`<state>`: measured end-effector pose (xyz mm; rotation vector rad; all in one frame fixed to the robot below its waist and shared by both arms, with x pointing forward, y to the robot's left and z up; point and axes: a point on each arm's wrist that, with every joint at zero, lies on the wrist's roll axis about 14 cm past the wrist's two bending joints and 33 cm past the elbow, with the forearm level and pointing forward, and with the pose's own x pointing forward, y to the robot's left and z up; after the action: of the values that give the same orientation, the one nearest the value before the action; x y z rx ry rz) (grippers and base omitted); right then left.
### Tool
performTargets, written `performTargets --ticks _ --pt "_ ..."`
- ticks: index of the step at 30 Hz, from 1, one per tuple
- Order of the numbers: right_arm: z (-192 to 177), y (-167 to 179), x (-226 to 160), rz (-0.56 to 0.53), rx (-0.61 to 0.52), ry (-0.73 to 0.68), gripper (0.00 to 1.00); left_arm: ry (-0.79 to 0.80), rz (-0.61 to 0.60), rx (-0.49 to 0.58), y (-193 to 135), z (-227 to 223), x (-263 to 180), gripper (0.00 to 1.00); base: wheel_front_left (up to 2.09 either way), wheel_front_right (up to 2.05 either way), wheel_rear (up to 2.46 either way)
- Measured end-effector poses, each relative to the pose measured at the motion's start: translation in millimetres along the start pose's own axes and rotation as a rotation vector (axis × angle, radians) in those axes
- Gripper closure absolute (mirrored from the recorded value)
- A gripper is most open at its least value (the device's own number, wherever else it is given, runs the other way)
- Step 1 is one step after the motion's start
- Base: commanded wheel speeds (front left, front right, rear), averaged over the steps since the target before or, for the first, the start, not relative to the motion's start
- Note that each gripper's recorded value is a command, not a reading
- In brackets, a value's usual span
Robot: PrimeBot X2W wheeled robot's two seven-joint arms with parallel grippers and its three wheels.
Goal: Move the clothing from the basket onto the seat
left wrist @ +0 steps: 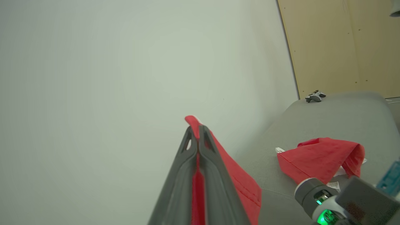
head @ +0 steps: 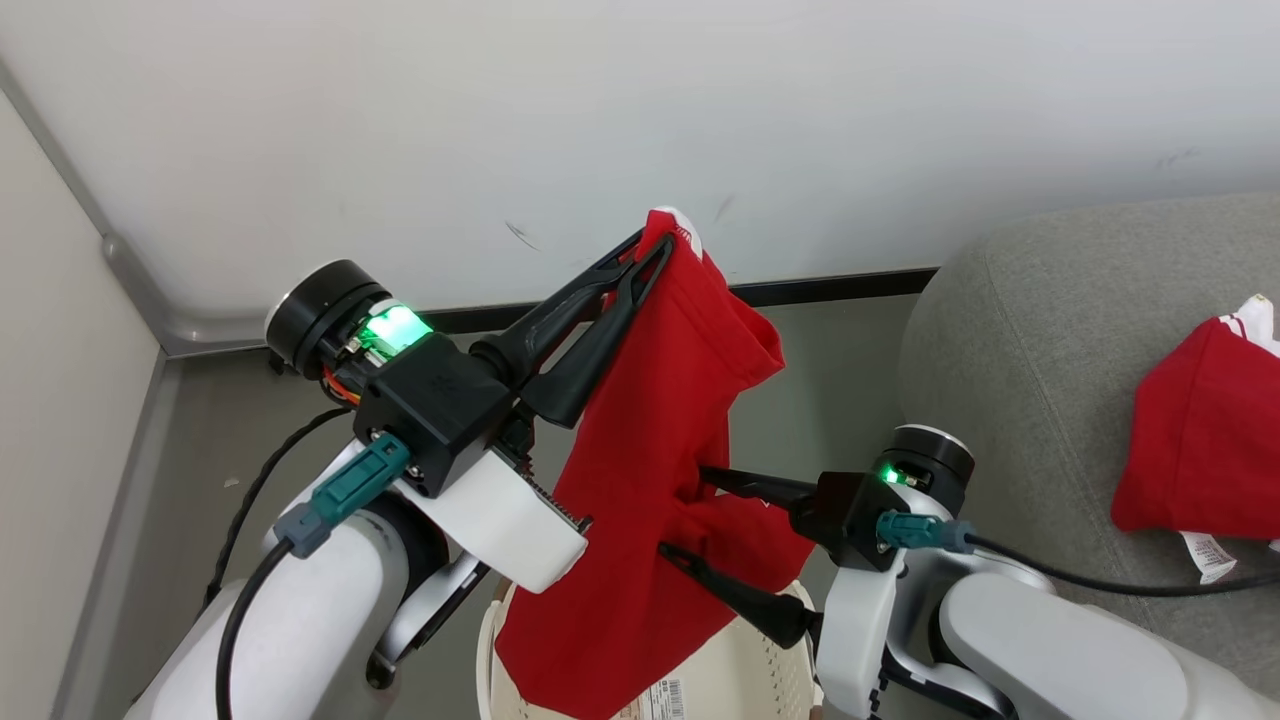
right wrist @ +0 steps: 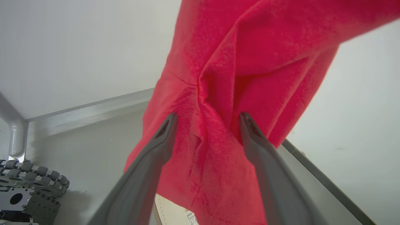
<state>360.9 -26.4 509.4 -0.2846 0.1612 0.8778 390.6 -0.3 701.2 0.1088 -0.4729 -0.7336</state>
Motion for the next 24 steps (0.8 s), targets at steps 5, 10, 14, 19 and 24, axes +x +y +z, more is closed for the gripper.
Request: performTargets --ticks 5,10,14,19,24 --pt "7.4 -1.5 4.0 0.013 -0.008 -0.003 0.0 0.011 -0.008 -0.005 -4.6 2.0 -1.5 1.0 0.0 0.0 0.0" --pt "-3.8 17.9 8.9 0.069 0.002 0.039 0.04 0.013 -0.018 -0.011 -9.1 4.6 -2.9 1.0 0.0 0.0 0.0" --pt "-4.5 30.8 15.5 0.106 0.02 0.046 0.88 0.019 -0.018 -0.013 -9.9 5.0 -4.0 1.0 0.0 0.0 0.0" --pt "-6.9 29.8 18.3 0.117 -0.002 0.055 1.0 0.038 -0.01 -0.026 -8.1 1.9 -4.9 1.0 0.0 0.0 0.0" --pt "-2.9 27.7 17.4 0.112 0.023 0.021 1.0 0.077 0.026 -0.035 5.4 -9.5 -6.6 1.0 0.0 0.0 0.0"
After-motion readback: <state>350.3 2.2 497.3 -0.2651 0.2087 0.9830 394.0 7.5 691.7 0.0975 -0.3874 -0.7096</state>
